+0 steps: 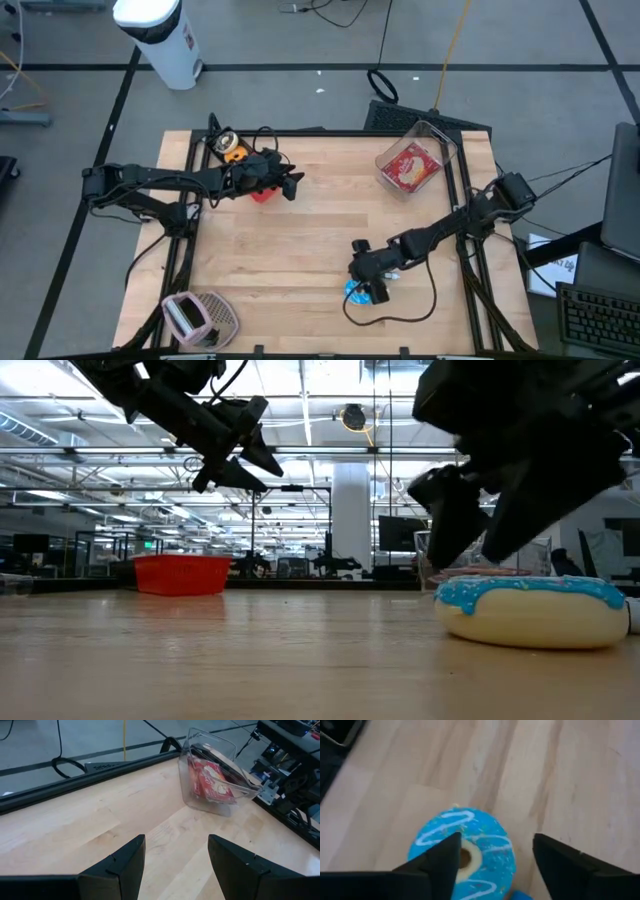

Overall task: Pick & Place Food Item
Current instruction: Put the blue donut into the black bin

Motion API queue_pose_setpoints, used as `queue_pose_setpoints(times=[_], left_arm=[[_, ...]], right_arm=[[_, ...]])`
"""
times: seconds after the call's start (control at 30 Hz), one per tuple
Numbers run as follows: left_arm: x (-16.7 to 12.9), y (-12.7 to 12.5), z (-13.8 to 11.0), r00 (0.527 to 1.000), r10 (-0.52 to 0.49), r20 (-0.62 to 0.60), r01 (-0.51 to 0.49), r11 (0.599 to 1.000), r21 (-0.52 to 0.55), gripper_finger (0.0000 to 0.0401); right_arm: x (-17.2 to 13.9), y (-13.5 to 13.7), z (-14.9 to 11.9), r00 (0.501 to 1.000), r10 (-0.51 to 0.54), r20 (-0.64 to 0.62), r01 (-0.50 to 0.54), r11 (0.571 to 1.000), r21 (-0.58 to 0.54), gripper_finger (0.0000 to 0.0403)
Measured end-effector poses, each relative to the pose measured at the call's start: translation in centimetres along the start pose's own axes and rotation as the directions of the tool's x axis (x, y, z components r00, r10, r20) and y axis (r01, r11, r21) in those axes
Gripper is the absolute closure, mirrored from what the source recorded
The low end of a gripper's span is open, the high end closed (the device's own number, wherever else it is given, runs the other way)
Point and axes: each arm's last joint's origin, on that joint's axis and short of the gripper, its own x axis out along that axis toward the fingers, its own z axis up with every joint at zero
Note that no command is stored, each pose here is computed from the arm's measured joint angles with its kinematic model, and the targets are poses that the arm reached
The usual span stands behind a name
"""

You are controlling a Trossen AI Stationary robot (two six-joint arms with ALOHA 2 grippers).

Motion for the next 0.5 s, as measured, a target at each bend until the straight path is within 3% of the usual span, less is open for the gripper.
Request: queue_pose_setpoints(times=[0.2, 0.5], left_arm=[[0.0, 0.0, 0.0, 1.0, 0.0, -0.001, 0.0, 1.0, 0.002, 0.0183], [0.0, 0.0, 0.0, 1.0, 0.001, 0.0, -0.001, 1.0, 0.002, 0.0183]], right_arm=[[0.0, 0.3, -0.4, 1.0, -0.011, -0.027, 0.011, 1.0, -0.003, 0.012], [1.7, 0.0, -1.9, 0.997, -0.04, -0.073, 0.04, 0.999, -0.006, 0.0153]])
